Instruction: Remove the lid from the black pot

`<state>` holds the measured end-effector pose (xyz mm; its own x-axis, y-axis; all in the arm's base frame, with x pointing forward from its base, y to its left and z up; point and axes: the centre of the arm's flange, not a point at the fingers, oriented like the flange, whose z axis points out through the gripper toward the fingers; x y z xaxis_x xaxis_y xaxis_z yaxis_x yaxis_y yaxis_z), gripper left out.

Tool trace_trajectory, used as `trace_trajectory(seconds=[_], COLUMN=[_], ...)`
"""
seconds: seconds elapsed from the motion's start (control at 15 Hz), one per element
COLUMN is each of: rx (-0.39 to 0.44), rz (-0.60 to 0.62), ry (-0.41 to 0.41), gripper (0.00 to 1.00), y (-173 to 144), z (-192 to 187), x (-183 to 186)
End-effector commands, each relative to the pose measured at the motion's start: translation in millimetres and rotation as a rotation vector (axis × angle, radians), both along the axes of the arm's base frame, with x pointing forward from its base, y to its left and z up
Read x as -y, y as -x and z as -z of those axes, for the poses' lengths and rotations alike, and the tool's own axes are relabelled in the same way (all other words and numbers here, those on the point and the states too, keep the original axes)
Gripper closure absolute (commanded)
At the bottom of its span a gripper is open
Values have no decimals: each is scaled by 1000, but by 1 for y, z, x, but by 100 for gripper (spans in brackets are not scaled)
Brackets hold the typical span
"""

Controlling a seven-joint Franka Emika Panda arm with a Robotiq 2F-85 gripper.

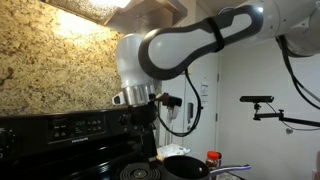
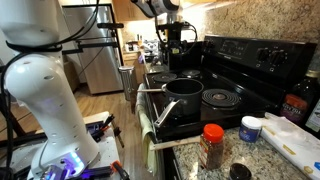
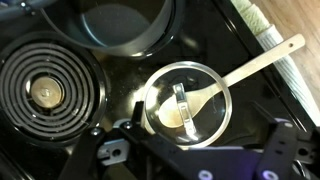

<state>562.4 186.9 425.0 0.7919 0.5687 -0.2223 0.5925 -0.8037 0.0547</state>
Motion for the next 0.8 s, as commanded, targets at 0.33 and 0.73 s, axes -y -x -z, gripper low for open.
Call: trace_trajectory(seconds=[0.33, 0.73], rx=[98, 91], rz=[422, 564], ry=[-161, -88], gripper=[0, 0], y=[90, 149], z=[-44, -50], x=[83, 114])
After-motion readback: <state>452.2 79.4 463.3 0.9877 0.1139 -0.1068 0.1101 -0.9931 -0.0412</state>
